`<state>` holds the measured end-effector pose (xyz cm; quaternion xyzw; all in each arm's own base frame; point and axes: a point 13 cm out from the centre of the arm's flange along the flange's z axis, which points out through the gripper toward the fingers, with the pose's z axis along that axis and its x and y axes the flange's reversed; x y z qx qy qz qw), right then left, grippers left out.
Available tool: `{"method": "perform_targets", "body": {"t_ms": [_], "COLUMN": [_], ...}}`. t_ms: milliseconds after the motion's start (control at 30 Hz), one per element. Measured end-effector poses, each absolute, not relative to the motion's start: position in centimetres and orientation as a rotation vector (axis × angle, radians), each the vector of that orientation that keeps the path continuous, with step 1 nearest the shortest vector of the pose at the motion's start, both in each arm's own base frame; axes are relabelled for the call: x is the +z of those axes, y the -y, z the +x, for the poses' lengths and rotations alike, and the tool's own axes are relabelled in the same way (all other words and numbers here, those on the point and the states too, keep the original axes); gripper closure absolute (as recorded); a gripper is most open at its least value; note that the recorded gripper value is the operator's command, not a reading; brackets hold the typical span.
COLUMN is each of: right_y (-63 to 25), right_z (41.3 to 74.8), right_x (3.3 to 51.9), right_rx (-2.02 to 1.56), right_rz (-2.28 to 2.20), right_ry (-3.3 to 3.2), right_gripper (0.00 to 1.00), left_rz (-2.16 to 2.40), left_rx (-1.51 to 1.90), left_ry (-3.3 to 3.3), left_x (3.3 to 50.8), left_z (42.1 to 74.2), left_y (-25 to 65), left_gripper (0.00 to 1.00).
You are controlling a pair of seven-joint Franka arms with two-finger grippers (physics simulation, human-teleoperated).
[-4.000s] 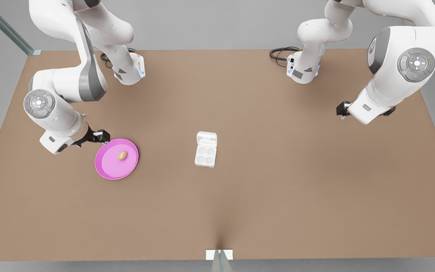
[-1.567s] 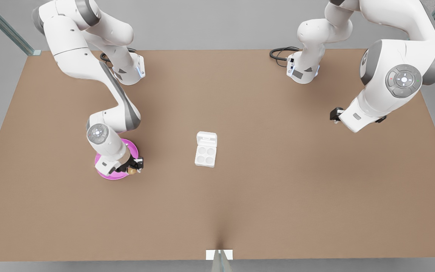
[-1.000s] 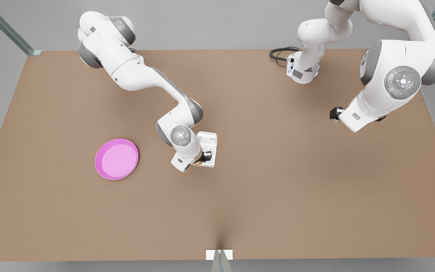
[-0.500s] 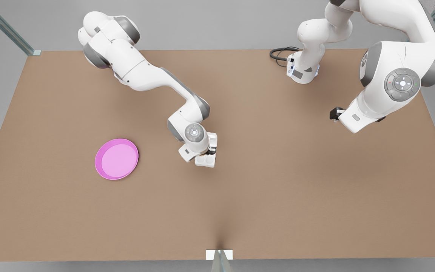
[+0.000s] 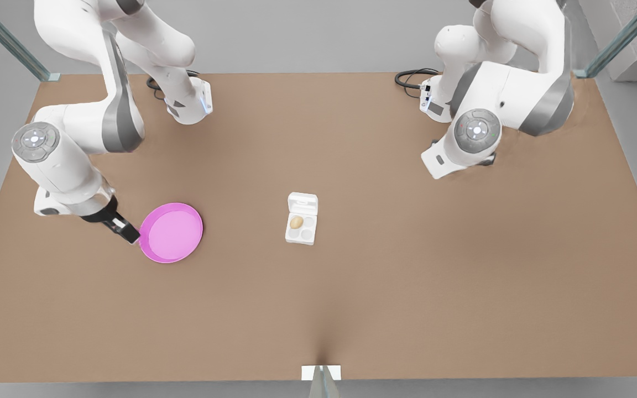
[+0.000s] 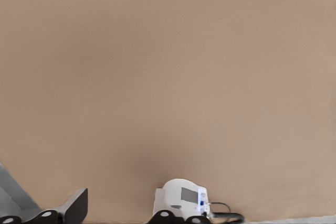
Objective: Pack egg into the box and close the box lid
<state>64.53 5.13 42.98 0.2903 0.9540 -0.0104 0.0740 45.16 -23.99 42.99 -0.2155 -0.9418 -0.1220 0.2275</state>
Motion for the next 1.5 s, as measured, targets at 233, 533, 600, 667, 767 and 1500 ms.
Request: {"method": "perform_targets", "body": {"t_ms": [233,533,600,667,767,1500], "right_y": [-2.4,-1.6,-1.6,-1.6,-1.7,-2.0], "right_z": [61.4,59.6,59.5,59.4,59.3,59.2], "right_x": [45.0,44.6,44.5,44.5,44.5,44.0], "right_rx": [-0.176,-0.238,-0.236,-0.223,-0.212,-0.197], "right_rz": [0.622,0.364,0.320,0.286,0.236,0.015], "right_ry": [-3.029,-3.147,-3.161,-3.173,-3.186,-3.218], "right_gripper": [0.00,0.00,0.00,0.00,0.00,0.00], "left_rz": [-0.608,0.044,0.151,0.252,0.364,0.931], "left_rx": [-0.224,-0.179,-0.161,-0.151,-0.143,-0.009], "left_ry": [2.597,2.988,3.011,3.028,3.060,3.091], "left_x": [21.0,12.4,12.0,11.6,11.6,14.3], "left_z": [27.9,37.1,37.9,38.9,40.2,50.1], "left_y": [55.4,57.2,57.4,57.3,57.2,55.5], "left_gripper": [0.79,0.79,0.79,0.79,0.79,0.79]}}
